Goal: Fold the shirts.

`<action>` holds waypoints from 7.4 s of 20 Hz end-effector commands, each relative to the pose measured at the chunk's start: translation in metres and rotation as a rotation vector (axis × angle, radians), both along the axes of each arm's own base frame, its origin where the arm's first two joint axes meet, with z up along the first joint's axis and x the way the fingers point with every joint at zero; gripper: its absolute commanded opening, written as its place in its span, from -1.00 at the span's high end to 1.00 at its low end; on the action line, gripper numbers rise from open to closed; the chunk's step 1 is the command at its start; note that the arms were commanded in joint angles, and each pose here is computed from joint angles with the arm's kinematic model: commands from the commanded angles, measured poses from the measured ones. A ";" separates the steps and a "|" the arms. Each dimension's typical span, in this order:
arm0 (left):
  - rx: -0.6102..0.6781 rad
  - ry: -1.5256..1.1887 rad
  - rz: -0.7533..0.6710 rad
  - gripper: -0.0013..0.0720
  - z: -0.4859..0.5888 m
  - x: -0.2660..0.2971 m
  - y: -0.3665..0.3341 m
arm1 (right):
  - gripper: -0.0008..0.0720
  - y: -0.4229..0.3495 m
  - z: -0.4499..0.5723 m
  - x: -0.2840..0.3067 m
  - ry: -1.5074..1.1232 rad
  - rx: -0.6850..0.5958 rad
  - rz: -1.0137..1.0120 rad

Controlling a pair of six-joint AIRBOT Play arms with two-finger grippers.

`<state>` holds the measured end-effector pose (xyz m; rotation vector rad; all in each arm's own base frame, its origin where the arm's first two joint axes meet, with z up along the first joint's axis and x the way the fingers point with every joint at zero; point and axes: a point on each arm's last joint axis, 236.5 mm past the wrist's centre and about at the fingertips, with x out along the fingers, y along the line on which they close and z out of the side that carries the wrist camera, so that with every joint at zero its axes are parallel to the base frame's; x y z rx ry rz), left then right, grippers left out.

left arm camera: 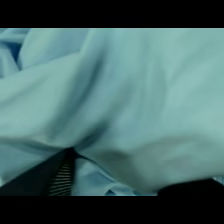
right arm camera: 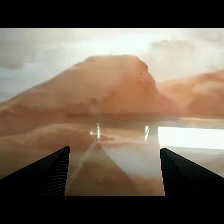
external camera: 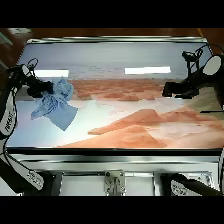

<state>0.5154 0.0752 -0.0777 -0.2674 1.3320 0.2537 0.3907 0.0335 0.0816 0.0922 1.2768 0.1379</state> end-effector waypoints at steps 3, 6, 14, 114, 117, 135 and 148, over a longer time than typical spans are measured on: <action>0.007 0.010 -0.114 0.87 0.007 -0.001 -0.018 | -0.91 0.001 0.001 0.004 -0.016 0.003 0.001; 0.061 -0.188 -0.235 0.87 0.106 0.010 -0.044 | -0.91 -0.011 0.003 0.014 -0.063 -0.052 0.012; -0.099 -0.998 -0.523 0.87 0.469 -0.164 -0.214 | -0.90 -0.009 0.121 0.006 -0.363 -0.078 0.060; -0.709 -0.352 -0.544 0.87 0.225 -0.294 -0.264 | 0.81 0.084 0.221 0.023 -0.630 0.434 0.200; -0.870 -0.322 -0.392 0.87 0.201 -0.291 -0.297 | 0.81 0.115 0.119 0.085 -0.390 0.542 0.157; -0.776 -0.736 -0.445 0.87 0.223 -0.235 -0.321 | -0.78 -0.006 -0.071 -0.094 0.381 0.406 -0.117; -0.758 -0.756 -0.463 0.87 0.224 -0.234 -0.320 | -0.78 0.081 -0.188 -0.173 0.464 0.619 -0.351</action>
